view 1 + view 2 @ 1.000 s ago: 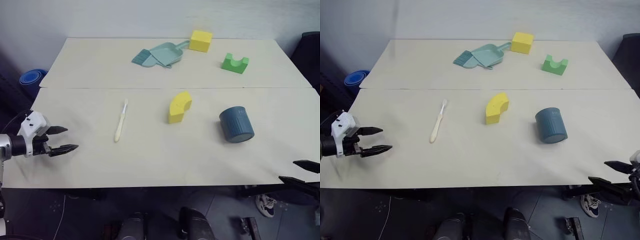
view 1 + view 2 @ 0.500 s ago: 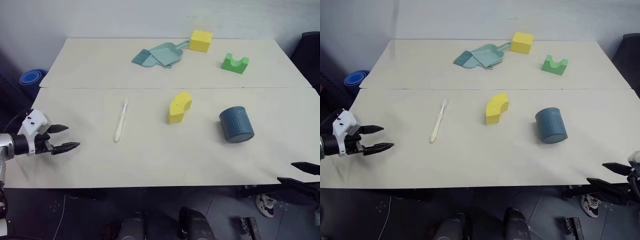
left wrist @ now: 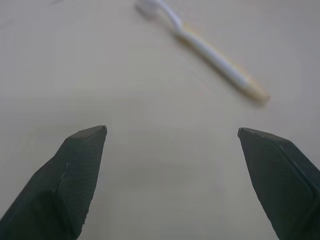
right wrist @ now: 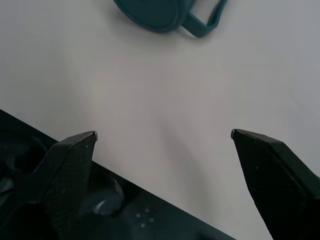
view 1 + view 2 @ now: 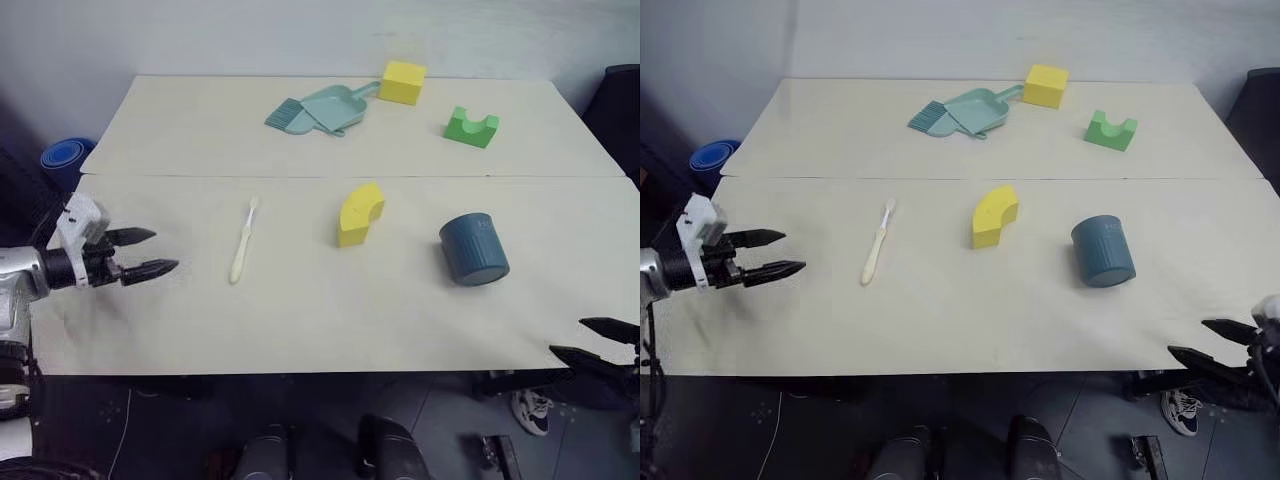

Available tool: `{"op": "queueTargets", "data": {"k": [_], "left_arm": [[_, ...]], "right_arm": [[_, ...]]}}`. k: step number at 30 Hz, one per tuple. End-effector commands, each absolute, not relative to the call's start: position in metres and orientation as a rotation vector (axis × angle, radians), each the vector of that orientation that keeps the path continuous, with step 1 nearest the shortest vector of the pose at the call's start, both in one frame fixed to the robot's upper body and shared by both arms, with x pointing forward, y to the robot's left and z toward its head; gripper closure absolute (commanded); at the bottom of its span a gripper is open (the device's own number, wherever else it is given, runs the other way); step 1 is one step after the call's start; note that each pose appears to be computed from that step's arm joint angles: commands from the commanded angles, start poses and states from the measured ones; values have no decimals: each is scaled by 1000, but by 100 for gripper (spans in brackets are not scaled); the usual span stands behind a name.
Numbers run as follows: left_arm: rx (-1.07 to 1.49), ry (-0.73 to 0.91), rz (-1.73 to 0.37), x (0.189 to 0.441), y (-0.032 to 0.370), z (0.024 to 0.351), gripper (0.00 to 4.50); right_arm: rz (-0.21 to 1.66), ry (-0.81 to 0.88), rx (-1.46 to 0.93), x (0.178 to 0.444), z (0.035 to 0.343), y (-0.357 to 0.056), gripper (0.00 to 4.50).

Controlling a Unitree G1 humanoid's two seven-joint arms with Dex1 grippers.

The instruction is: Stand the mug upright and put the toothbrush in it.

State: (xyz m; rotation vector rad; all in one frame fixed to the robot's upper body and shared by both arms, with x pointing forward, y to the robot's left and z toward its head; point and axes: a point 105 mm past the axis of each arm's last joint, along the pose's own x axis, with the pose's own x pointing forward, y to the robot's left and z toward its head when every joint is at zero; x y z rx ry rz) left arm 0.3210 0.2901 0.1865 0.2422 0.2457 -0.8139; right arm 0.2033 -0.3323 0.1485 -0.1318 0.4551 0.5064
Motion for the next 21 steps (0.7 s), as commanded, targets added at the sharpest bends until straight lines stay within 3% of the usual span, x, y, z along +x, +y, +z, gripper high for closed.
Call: {"op": "queueTargets", "data": {"k": [1,7,11,21], "left_arm": [[224,154,-964,313,256,220,4],[234,122,-1290,285,192,248,4],[267,89,-1384,275,168,256,4],[454,44,-1260,319,97,234,4]], "right_arm": [[490,372,-100,211,174,-327,0],[583,309,-92,230,206,-282,0],[678,269,-113,232,225,-246,0],[817,263,-225,209,240,-210,0]]}}
